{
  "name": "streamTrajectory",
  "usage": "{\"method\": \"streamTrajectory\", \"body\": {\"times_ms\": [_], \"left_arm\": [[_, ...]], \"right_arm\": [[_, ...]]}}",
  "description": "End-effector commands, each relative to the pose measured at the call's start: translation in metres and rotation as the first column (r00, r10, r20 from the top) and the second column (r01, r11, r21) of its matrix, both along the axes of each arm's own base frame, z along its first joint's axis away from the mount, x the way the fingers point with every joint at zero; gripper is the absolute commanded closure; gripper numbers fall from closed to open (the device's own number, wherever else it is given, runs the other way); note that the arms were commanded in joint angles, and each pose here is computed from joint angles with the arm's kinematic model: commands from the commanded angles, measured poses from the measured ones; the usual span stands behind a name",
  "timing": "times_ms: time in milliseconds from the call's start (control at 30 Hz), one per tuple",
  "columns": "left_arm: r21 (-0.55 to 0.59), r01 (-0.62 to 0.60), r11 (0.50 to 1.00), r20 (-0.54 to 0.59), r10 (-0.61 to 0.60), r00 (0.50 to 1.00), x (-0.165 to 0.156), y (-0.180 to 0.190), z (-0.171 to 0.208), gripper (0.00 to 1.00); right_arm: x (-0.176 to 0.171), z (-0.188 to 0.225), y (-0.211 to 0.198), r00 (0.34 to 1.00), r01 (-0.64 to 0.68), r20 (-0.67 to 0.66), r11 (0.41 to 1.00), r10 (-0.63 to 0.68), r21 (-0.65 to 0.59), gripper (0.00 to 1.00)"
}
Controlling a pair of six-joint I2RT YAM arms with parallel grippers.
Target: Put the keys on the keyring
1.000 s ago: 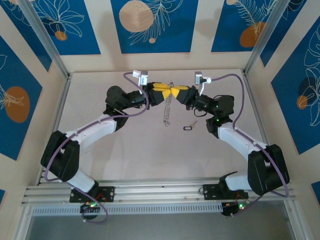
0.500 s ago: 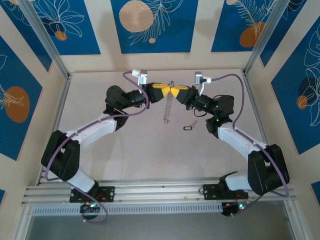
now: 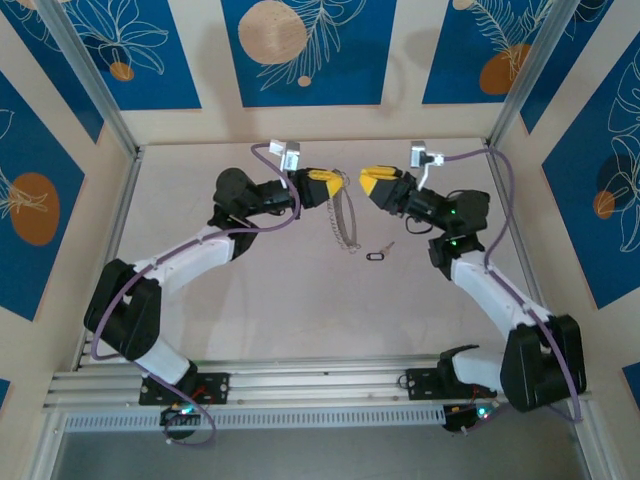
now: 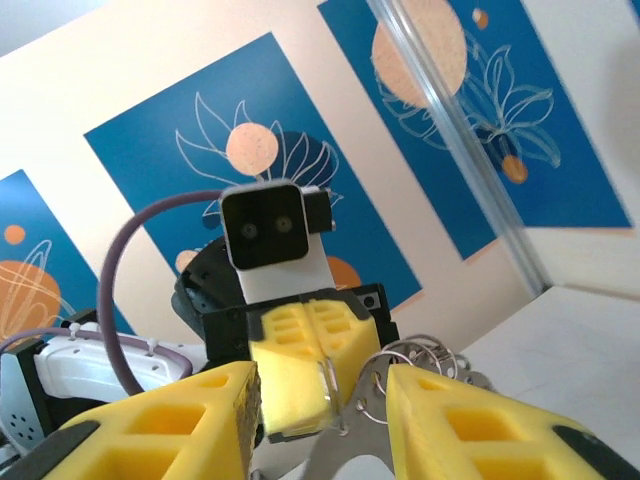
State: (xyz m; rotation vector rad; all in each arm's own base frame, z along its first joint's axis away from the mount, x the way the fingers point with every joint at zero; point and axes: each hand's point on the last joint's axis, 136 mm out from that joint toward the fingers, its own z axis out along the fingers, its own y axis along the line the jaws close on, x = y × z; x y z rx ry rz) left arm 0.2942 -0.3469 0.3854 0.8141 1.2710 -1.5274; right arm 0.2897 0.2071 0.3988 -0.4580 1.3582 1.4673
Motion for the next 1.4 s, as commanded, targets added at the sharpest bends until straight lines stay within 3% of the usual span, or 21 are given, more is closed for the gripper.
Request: {"method": "streamTrajectory", "body": {"times_ms": [0,333,600,1367], "left_arm": [[0.015,0.046,0.999,0.108,-0.047,0.993,-0.011,0.001,0.018,1.0],[0.156,0.166,0.974,0.134,-0.188,0.973,-0.022,-0.004,0.007,1.0],[0.243,0.207,0.948,0.123,-0.242,0.962,-0.025,-0.006,0.0,1.0],[0.25,0.21,0.945,0.12,-0.246,0.962,-0.024,-0.006,0.001,1.0]], "right_arm": [[-0.015,-0.003,-0.01,1.0,0.018,0.018,0.997,-0.017,-0.079,0.61],[-0.046,-0.002,-0.005,0.99,-0.107,0.059,0.965,0.125,-0.241,0.62],[-0.038,-0.001,-0.001,0.987,-0.13,0.061,0.957,0.15,-0.258,0.65],[-0.018,-0.019,0.02,0.984,-0.167,0.017,0.955,0.177,-0.245,0.71]]}}
